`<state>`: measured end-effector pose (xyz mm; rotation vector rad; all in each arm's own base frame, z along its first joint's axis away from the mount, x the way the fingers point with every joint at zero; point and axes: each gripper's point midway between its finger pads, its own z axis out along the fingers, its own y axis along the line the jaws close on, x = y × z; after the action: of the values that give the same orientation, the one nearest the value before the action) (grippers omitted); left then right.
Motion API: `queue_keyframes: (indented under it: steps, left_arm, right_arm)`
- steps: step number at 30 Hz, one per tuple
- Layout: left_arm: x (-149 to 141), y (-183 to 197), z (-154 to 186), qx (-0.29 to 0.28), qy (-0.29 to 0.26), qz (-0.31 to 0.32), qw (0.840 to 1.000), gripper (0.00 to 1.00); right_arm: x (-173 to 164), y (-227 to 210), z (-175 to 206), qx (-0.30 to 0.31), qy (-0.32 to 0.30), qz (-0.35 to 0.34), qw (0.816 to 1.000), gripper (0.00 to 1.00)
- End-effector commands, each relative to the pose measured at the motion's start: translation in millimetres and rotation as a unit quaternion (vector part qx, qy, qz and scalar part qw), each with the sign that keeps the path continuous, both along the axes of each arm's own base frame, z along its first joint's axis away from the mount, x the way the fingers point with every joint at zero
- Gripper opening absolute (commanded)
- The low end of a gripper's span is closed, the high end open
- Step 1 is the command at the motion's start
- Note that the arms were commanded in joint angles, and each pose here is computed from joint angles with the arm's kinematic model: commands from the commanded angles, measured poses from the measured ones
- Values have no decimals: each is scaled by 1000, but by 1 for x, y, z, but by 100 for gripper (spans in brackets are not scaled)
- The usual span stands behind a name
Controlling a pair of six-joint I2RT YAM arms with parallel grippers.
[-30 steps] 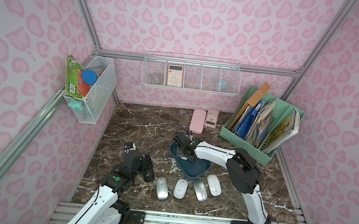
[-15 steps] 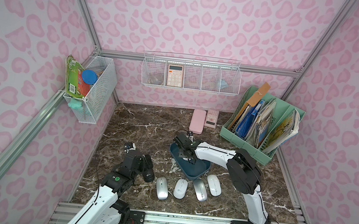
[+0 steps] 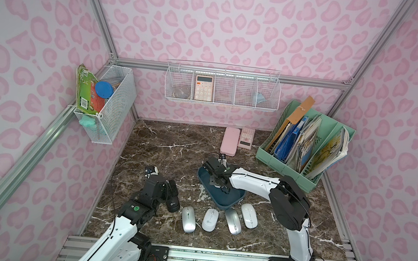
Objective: Take out the mouse from the storage box
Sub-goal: Pick up the mouse from the storage box.
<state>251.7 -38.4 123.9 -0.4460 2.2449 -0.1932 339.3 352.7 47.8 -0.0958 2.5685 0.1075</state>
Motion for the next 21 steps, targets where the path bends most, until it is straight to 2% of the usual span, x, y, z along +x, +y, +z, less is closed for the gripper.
queue_keyframes:
  steps: [1,11,12,17,21]
  left_arm:
    - [3,-2,3,-2,-8,-4,1000,99]
    - [2,-2,3,-2,-8,-5,1000,99]
    - [2,-2,4,-2,-8,-5,1000,99]
    - [2,-2,4,-2,-8,-7,1000,99]
    - [2,-2,4,-3,-9,-8,1000,99]
  right_arm:
    - [2,-1,14,1,-23,2,1000,56]
    - [-11,-19,55,16,-57,7,998,56]
    - [-17,-28,49,7,-52,10,999,56]
    - [-29,-53,73,9,-75,12,997,56]
    - [-40,-82,76,-7,-72,-2,997,56]
